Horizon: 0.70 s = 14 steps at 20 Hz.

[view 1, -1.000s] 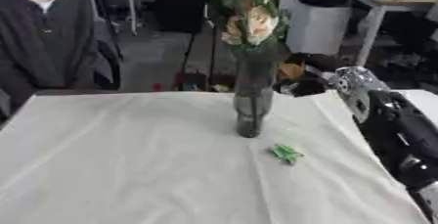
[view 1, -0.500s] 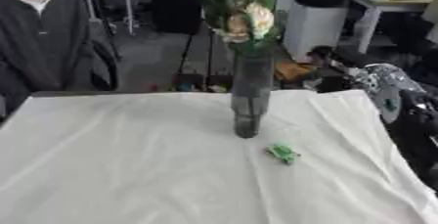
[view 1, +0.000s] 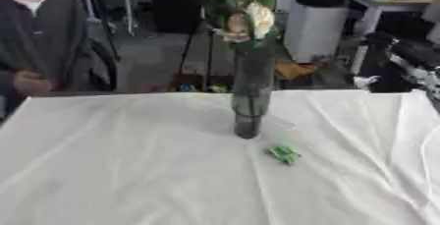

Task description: Arrange flowers into the vase.

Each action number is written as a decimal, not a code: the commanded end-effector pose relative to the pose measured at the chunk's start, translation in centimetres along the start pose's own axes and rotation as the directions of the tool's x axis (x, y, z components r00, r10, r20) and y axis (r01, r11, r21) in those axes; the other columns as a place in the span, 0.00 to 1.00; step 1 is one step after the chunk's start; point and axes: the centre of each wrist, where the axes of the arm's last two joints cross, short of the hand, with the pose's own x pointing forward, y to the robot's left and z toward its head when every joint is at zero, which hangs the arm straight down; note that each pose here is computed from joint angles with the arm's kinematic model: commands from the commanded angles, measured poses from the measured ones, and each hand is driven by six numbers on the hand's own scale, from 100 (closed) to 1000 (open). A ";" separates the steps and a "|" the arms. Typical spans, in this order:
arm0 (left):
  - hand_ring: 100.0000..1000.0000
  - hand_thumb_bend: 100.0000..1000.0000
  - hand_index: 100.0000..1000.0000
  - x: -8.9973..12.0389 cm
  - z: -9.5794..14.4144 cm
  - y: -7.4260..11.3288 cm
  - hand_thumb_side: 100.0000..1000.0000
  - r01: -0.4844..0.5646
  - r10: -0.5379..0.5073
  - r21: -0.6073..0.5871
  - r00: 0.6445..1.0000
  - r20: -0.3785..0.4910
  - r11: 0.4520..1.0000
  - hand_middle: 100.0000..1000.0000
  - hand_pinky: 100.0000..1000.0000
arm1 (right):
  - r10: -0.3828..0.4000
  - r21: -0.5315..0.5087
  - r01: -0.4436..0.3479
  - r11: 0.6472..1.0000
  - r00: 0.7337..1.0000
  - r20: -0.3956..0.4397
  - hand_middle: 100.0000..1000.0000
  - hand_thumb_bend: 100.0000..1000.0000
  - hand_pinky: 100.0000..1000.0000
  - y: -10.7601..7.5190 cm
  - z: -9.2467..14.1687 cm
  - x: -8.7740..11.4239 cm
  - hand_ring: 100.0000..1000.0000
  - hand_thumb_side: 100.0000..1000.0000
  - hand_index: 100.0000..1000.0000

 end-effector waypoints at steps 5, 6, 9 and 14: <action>0.62 0.56 0.77 0.5 -0.6 0.8 0.85 0.025 -0.026 0.011 0.999 0.028 1.000 0.67 0.73 | -0.053 -0.232 0.051 0.971 0.999 -0.001 0.94 0.36 0.89 -3.3 2.6 0.0 0.99 0.66 0.87; 0.62 0.56 0.77 0.4 -0.6 0.9 0.85 0.026 -0.026 0.014 0.999 0.027 1.000 0.67 0.73 | -0.069 -0.253 0.067 0.965 0.998 0.003 0.94 0.35 0.89 -3.3 2.9 0.3 0.99 0.65 0.87; 0.62 0.56 0.77 0.4 -0.5 0.9 0.85 0.028 -0.029 0.017 0.999 0.025 0.999 0.67 0.73 | -0.116 -0.291 0.117 0.950 0.993 0.021 0.95 0.31 0.93 -3.2 3.7 1.1 1.00 0.66 0.88; 0.62 0.56 0.77 0.4 -0.4 0.9 0.85 0.028 -0.028 0.017 0.999 0.023 0.999 0.68 0.73 | -0.169 -0.254 0.184 0.950 0.982 0.080 1.00 0.28 1.00 -3.1 4.7 1.7 1.00 0.66 0.91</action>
